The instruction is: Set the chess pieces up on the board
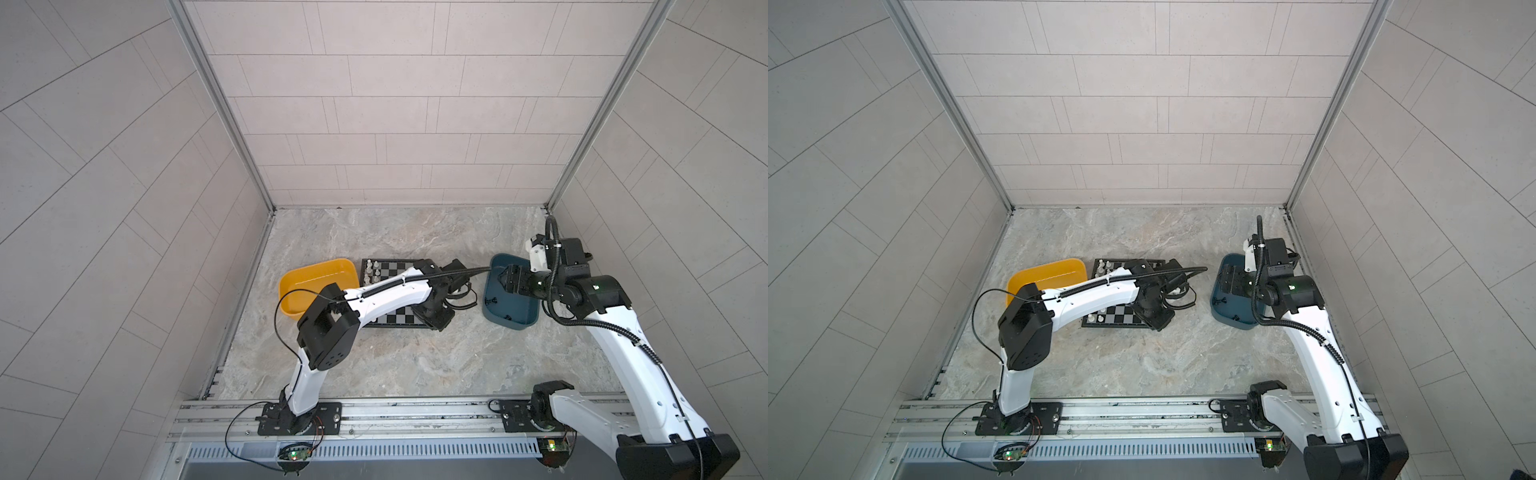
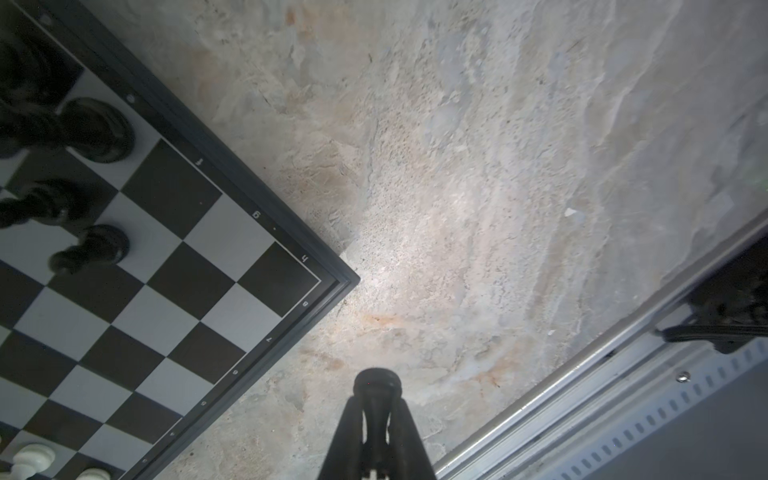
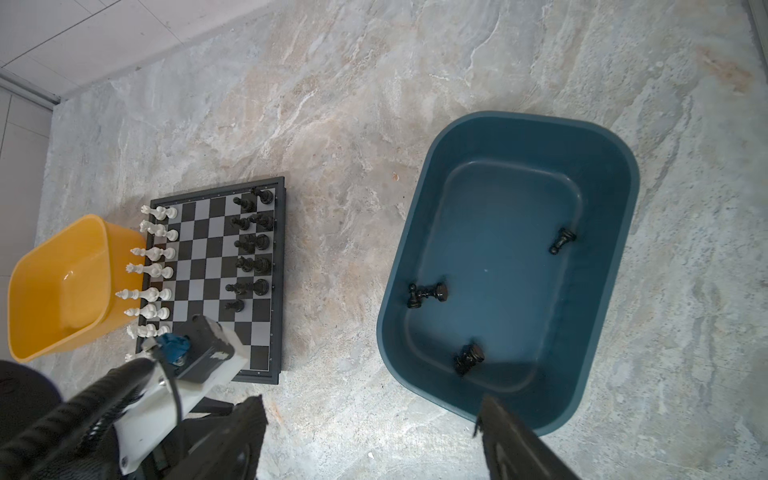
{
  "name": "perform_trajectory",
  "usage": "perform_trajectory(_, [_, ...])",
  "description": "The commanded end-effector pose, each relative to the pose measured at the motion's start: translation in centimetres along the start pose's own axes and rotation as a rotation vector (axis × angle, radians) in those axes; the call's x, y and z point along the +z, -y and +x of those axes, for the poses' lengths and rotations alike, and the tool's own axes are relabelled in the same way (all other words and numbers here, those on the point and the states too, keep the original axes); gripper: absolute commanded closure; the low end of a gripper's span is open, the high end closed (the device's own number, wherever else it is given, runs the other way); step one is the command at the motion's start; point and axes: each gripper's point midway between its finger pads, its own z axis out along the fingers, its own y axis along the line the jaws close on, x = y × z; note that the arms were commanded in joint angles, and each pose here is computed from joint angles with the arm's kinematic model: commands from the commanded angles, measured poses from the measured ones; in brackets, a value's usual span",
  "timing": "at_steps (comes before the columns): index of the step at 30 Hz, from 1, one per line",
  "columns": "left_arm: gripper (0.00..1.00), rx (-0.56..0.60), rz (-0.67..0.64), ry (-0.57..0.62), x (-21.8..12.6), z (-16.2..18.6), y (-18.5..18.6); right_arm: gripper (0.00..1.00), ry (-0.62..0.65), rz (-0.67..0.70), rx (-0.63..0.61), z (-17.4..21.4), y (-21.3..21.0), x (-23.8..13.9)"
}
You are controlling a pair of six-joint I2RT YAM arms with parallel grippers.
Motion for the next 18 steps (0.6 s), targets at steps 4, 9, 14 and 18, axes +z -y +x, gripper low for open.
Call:
perform_trajectory(4, [1.0,-0.029,-0.124,-0.013,0.7,-0.6,-1.9,0.15,-0.031,-0.027,-0.017,1.0,-0.2,0.0])
perform_trajectory(9, [1.0,-0.051,-0.179,-0.013,1.5,-1.3,-3.1,0.14,-0.032,-0.029,-0.017,1.1,-0.2,0.2])
perform_trajectory(14, [1.0,-0.049,-0.197,-0.04,2.6,-1.3,-3.4,0.14,-0.03,-0.025,-0.019,1.1,-0.2,0.1])
perform_trajectory(18, [1.0,-0.051,-0.231,-0.04,2.8,-1.5,-4.1,0.14,-0.03,-0.027,-0.017,1.1,-0.2,0.1])
